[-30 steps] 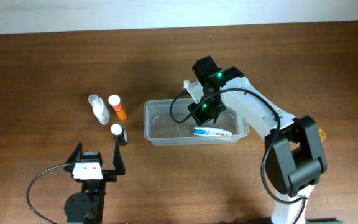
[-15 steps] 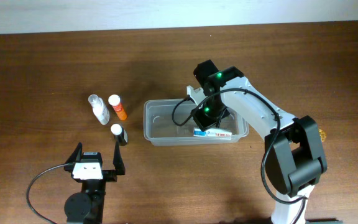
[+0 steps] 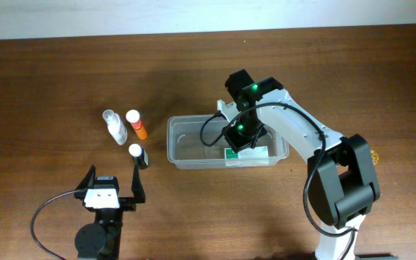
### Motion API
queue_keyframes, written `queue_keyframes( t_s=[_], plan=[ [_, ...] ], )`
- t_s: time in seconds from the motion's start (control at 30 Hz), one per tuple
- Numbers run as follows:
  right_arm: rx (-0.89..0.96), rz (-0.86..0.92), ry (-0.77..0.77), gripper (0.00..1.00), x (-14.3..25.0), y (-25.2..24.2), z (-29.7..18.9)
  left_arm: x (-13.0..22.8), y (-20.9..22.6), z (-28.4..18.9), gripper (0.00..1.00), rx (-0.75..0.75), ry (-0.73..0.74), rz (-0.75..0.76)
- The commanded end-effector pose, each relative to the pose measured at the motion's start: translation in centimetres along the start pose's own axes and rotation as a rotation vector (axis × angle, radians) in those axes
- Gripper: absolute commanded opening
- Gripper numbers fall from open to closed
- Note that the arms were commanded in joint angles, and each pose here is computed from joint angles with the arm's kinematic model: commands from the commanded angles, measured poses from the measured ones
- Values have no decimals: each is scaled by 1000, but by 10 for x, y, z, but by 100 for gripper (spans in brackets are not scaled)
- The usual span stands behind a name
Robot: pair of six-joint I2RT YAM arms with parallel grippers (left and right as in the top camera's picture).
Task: Pack container
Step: 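Lower the box into the container and open the right gripper, then move the right gripper right toward the gold Tiger Balm jar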
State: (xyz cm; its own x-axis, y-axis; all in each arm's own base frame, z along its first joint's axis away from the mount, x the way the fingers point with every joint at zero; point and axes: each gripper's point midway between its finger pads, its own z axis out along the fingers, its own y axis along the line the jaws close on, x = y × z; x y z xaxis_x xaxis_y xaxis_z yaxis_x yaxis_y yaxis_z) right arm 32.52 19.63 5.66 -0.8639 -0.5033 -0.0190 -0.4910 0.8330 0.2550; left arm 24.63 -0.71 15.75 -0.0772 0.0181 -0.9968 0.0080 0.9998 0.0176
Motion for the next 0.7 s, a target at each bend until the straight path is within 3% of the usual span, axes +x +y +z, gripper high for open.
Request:
queue_keyframes(
  t_s=[0.0,0.67],
  plan=[
    [11,10,-5,4,-1,-3,0,0,3,0,99,-16,-5,18],
    [-64,117,-18,4,0,-2,-7,0,3,0,99,-16,-5,18]
  ],
)
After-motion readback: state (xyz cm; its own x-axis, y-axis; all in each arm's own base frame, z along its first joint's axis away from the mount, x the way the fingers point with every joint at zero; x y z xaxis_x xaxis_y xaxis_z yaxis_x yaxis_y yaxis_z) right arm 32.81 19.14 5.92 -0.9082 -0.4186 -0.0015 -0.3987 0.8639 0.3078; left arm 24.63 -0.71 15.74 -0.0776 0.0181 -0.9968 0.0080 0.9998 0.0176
